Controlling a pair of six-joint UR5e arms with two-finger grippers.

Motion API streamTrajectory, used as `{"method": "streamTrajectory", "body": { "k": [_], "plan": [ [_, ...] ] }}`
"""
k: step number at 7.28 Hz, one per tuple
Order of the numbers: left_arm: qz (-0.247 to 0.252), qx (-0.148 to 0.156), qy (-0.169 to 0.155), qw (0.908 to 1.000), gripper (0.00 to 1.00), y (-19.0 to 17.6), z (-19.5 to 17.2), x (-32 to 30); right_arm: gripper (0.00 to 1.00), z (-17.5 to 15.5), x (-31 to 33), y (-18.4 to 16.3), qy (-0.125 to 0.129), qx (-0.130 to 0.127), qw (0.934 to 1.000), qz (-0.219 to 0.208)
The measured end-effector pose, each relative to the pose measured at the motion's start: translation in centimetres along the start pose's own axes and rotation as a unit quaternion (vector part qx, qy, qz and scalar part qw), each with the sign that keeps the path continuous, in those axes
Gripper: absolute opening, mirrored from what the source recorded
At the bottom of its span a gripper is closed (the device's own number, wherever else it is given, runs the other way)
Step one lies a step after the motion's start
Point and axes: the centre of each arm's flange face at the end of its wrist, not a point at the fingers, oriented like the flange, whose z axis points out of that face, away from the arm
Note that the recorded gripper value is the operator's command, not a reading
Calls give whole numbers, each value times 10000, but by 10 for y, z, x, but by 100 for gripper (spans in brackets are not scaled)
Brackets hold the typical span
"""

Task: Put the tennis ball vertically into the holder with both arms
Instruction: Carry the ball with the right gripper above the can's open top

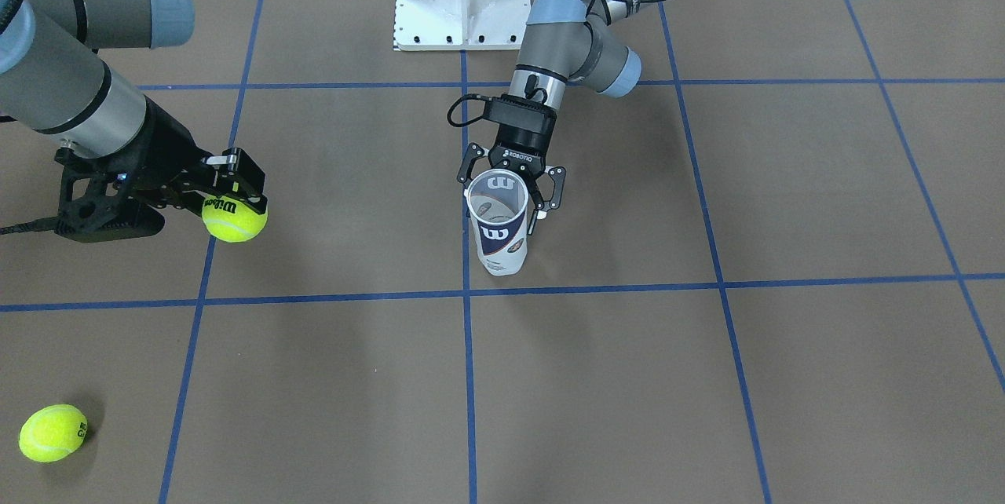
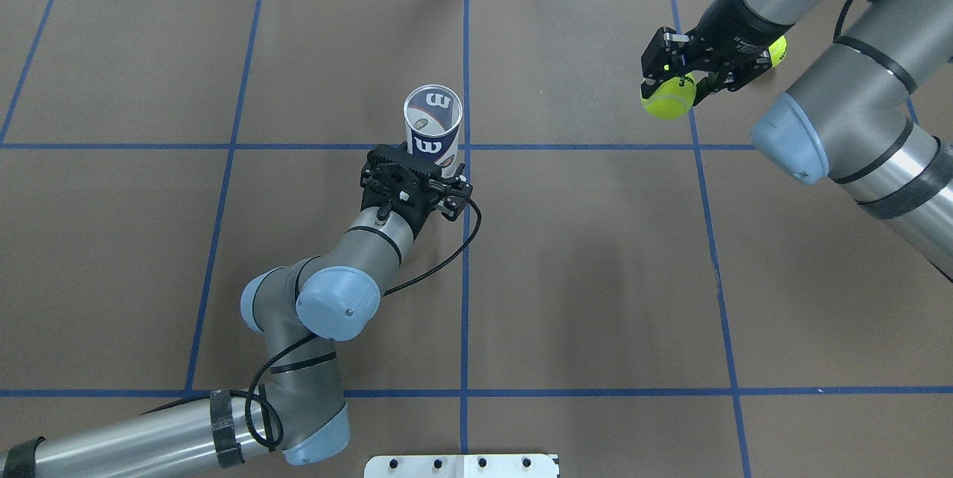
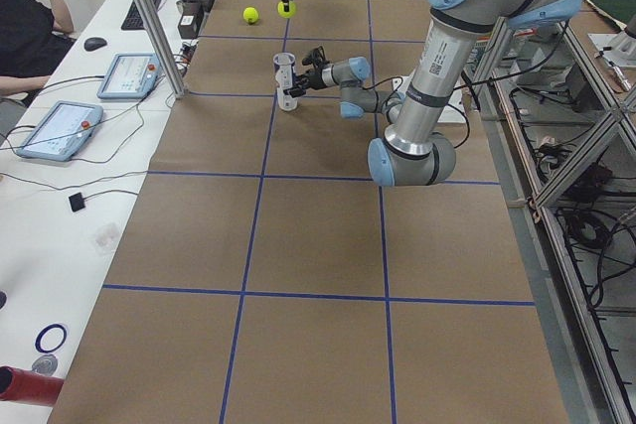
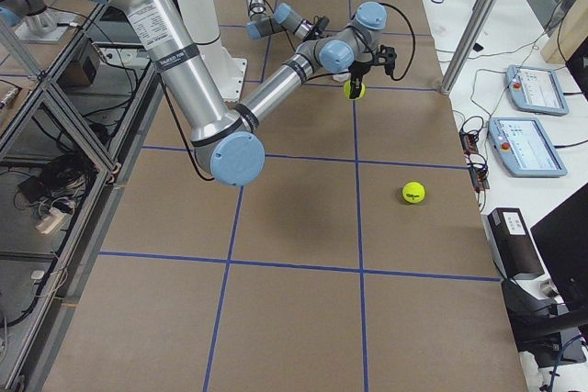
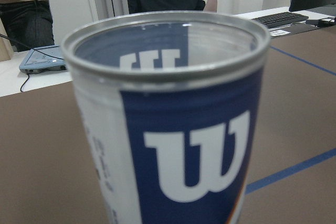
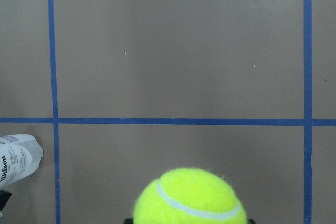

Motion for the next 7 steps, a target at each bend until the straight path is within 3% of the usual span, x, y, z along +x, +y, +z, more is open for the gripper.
{"method": "streamTrajectory", "body": {
  "k": [4,7],
  "plan": [
    [33,13,-118,9999,97,-3,12,-8,0,-15,-32,-2,-180,68,9998,-33],
    [110,-55,-196,9997,96,7,19,-13,0,-38,-78,2,-562,-45,9984,-61]
  ]
}}
